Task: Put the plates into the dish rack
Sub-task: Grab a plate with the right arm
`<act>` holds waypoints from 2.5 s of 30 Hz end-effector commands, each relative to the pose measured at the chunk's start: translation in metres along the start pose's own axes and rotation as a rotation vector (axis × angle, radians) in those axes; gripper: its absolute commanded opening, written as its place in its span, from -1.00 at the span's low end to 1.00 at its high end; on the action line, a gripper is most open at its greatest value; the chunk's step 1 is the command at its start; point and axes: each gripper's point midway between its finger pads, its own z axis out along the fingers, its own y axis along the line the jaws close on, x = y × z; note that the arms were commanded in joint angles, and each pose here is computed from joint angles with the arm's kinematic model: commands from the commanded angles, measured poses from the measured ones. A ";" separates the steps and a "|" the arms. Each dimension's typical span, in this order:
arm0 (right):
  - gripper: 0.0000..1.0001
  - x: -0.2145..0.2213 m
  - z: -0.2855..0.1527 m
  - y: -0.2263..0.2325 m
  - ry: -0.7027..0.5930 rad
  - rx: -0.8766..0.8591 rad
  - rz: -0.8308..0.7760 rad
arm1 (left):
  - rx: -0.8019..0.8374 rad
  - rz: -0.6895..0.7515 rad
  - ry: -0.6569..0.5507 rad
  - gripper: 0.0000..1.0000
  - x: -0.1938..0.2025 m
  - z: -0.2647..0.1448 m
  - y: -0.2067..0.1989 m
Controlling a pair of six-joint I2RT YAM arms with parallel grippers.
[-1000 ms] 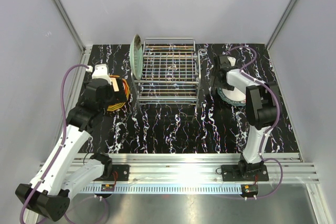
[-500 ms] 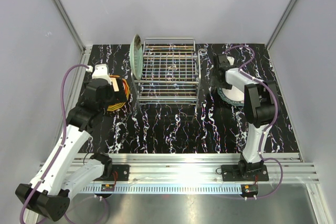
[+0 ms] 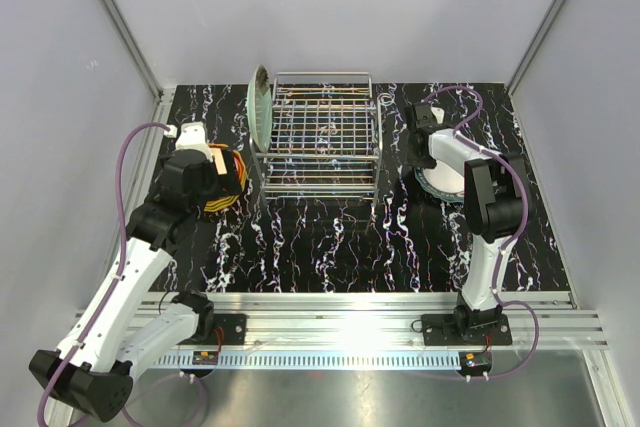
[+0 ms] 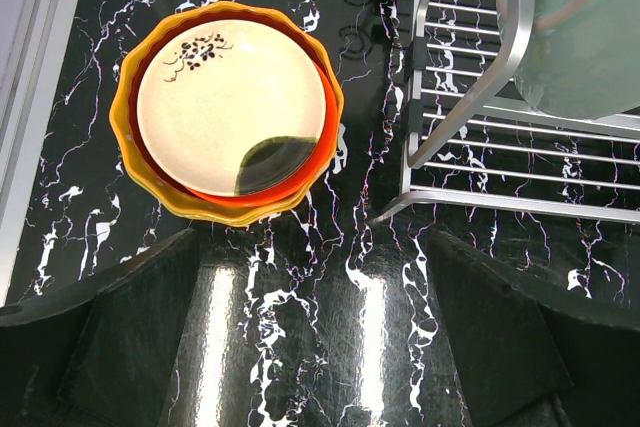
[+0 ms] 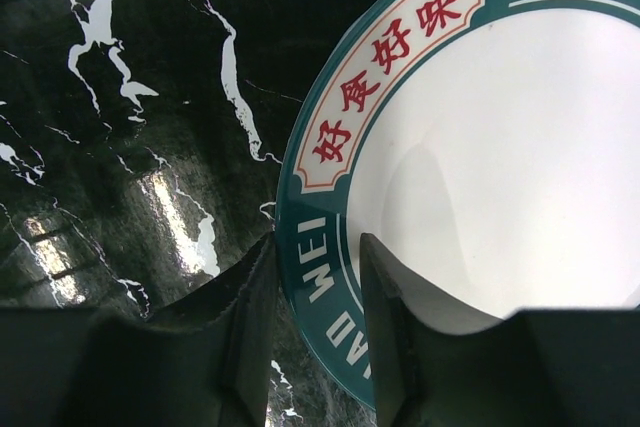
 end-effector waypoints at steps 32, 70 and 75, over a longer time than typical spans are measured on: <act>-1.00 -0.101 -0.175 -0.013 -0.313 -0.139 0.074 | 0.018 -0.013 -0.067 0.98 -0.017 -0.003 -0.005; 0.78 -0.006 0.000 -0.002 0.018 0.057 -0.109 | 0.027 -0.004 -0.066 0.98 -0.017 -0.003 -0.008; 0.52 0.000 0.005 0.006 0.028 0.038 -0.121 | 0.027 -0.004 -0.065 0.98 -0.017 -0.003 -0.008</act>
